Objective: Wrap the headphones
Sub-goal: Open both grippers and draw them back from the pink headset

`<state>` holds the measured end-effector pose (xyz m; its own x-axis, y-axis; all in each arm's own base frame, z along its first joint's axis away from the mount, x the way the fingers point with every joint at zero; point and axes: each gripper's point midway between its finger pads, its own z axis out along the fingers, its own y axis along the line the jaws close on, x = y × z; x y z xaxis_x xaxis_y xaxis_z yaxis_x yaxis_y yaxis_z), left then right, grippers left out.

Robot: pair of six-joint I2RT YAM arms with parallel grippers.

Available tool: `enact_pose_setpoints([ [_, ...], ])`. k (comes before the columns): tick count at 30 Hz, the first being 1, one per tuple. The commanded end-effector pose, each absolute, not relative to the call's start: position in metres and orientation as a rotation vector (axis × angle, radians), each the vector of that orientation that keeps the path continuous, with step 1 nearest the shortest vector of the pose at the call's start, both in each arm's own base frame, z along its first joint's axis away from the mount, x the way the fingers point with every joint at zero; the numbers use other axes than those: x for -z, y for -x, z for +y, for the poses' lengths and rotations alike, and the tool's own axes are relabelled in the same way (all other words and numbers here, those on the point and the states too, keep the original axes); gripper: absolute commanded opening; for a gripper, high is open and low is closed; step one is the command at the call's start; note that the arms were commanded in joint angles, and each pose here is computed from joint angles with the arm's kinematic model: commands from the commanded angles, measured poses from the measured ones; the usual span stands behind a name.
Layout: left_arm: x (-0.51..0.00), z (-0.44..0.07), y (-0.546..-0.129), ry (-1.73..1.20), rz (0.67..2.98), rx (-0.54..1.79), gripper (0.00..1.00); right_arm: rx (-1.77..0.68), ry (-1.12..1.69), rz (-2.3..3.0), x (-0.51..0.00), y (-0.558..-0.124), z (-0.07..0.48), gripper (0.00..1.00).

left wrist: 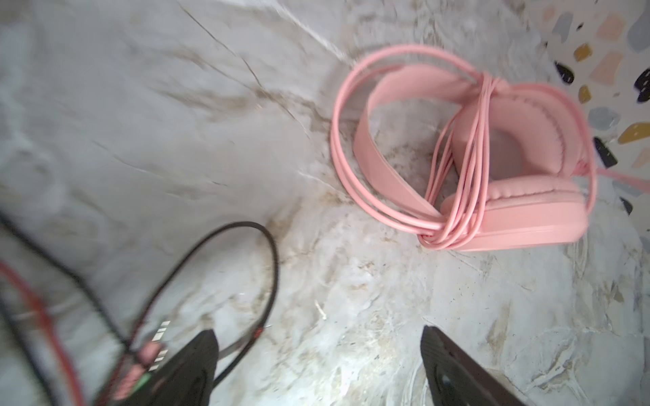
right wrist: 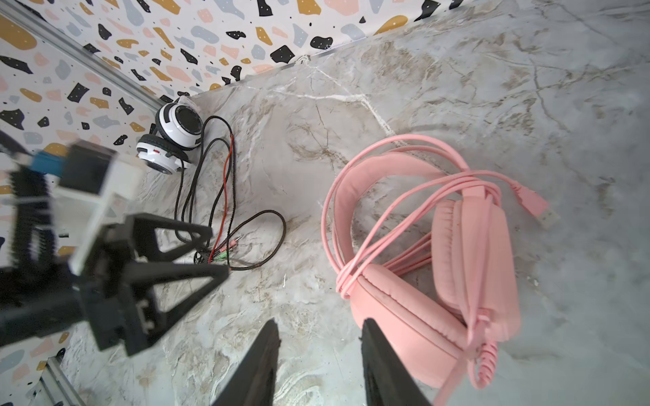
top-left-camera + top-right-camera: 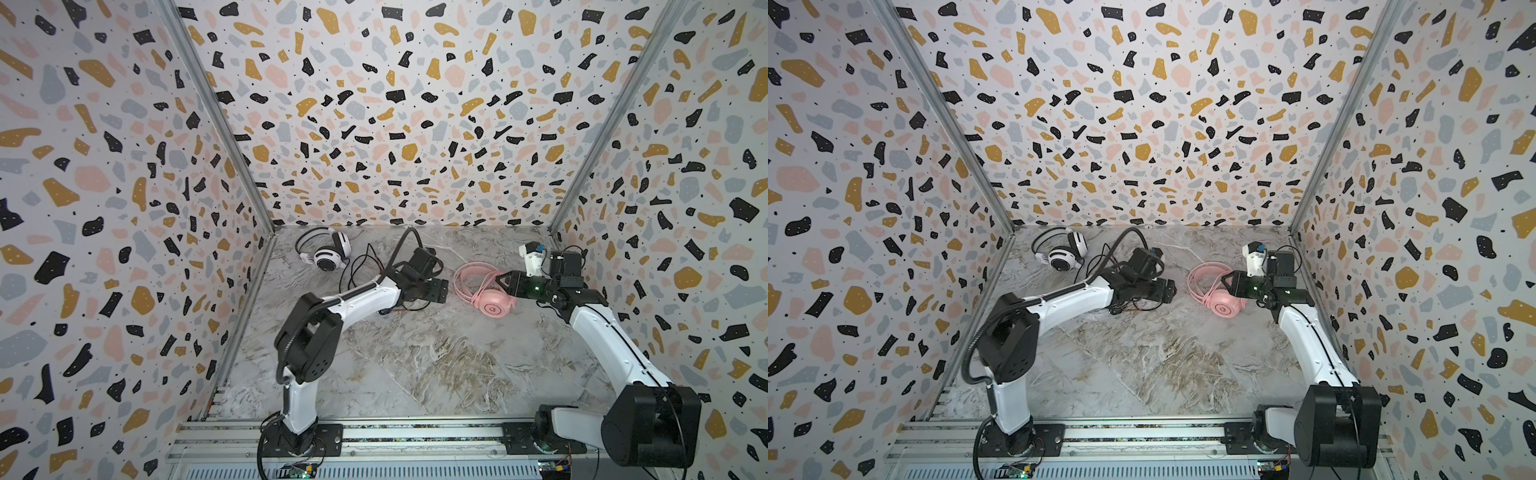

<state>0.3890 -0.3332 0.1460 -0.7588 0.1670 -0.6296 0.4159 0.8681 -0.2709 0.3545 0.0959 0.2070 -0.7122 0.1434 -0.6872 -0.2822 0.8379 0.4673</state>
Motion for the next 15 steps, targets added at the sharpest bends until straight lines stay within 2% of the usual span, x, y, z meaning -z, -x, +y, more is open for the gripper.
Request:
enact_pose_setpoints([
  [1, -0.178, -0.262, -0.412, -0.340, 2.382, 0.416, 0.91, -0.741, 0.144, 2.204, -0.224, -0.354, 0.113, 0.41],
  [8, -0.207, -0.103, -0.472, 0.069, 2.350, 0.146, 0.92, -0.786, 0.253, 2.166, -0.236, -0.346, 0.148, 0.41],
  [12, -0.186, -0.040, -0.498, 0.394, 2.366, 0.229, 0.92, -0.813, 0.291, 2.148, -0.241, -0.342, 0.158, 0.41],
  [15, -0.168, -0.012, -0.514, 0.574, 2.352, 0.328, 0.91, -0.816, 0.299, 2.140, -0.241, -0.337, 0.159, 0.41],
])
